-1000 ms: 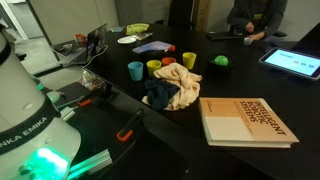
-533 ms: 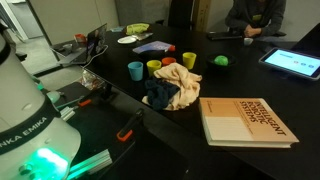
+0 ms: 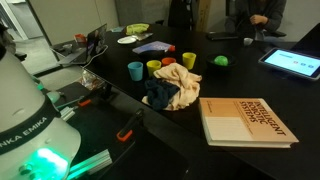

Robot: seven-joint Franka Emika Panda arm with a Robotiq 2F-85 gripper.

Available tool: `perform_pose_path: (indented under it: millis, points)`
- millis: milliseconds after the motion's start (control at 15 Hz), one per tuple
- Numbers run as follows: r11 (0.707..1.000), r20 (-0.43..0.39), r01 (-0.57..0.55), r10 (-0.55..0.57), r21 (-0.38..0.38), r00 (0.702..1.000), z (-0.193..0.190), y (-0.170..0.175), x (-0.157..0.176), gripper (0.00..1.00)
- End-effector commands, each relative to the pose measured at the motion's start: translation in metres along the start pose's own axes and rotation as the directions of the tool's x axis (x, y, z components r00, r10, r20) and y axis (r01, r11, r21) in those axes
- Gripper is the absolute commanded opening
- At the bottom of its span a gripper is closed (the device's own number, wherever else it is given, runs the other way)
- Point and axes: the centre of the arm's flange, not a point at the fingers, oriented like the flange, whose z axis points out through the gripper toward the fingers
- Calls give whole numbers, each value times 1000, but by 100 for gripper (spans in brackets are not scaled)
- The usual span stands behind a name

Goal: Open the orange book then flip some pages over.

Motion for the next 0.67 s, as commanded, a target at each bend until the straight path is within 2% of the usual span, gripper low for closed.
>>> perform_pose_path:
  millis: [0, 333, 600]
  points:
    - [987, 21, -162, 162, -24, 987, 50, 16, 15, 100]
    - [943, 36, -330, 329, 50, 944, 113, 38, 16, 100]
    - [920, 27, -388, 387, 55, 922, 153, 51, 17, 100]
